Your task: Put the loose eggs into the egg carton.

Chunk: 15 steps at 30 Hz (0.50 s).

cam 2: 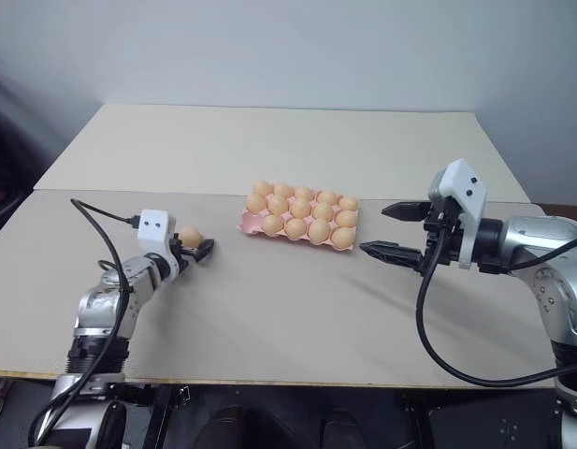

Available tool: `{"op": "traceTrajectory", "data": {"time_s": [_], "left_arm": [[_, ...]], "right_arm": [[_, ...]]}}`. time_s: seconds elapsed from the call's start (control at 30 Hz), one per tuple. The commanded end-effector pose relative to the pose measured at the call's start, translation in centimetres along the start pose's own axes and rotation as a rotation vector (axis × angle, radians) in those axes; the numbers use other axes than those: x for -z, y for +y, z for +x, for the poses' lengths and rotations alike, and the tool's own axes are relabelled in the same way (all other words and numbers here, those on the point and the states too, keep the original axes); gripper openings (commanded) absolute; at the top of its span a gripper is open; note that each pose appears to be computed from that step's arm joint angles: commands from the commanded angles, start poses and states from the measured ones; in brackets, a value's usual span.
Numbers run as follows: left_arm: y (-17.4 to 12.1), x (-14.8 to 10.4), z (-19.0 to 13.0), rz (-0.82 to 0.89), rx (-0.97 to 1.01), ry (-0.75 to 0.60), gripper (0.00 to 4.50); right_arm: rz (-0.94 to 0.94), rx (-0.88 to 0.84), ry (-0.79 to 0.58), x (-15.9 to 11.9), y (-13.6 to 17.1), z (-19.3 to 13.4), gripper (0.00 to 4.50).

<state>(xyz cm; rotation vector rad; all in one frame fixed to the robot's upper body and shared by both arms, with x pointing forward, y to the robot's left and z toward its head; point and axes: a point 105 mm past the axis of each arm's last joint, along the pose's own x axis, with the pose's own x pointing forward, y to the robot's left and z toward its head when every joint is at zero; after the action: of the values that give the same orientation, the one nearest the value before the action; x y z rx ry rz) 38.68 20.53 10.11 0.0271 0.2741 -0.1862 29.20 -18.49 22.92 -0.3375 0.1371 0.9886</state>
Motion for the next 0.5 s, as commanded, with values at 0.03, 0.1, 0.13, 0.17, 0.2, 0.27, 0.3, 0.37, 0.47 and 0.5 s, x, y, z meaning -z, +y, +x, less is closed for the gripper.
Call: {"op": "traceTrajectory", "data": {"time_s": [0.03,0.1,0.13,0.17,0.2,0.27,0.3,0.37,0.47,0.5], "left_arm": [[-0.4,-0.6,0.2,-0.002,0.013,-0.028,3.24],[-0.5,-0.8,0.3,-0.003,0.017,-0.034,2.57],[-0.6,-0.9,0.3,-0.003,0.018,-0.037,2.24],[-0.6,-0.9,0.3,0.001,0.018,-0.037,1.99],[-0.6,-1.0,0.4,0.004,0.018,-0.038,1.86],[-0.6,-1.1,0.4,0.008,0.02,-0.04,1.8],[-0.6,-1.1,0.4,0.013,0.02,-0.043,1.8],[-0.6,-1.7,0.2,0.018,0.028,-0.063,1.79],[-0.9,-3.2,-0.2,0.03,0.055,-0.1,1.78],[-1.0,-3.9,-0.5,0.032,0.065,-0.114,1.78]], "right_arm": [[-0.043,0.002,-0.03,-1.4,0.2,-0.6,4.5],[-0.042,-0.001,-0.031,-1.3,0.3,-0.5,4.5],[-0.042,-0.002,-0.031,-1.3,0.3,-0.5,4.5],[-0.042,-0.005,-0.031,-1.3,0.4,-0.5,4.5],[-0.042,-0.007,-0.031,-1.3,0.4,-0.4,4.5],[-0.041,-0.008,-0.032,-1.3,0.5,-0.4,4.5],[-0.041,-0.008,-0.033,-1.3,0.5,-0.4,4.5],[-0.041,-0.008,-0.033,-1.3,0.5,-0.4,4.5],[-0.041,-0.007,-0.032,-1.3,0.5,-0.5,4.5],[-0.041,-0.006,-0.032,-1.3,0.5,-0.5,4.5]]}}
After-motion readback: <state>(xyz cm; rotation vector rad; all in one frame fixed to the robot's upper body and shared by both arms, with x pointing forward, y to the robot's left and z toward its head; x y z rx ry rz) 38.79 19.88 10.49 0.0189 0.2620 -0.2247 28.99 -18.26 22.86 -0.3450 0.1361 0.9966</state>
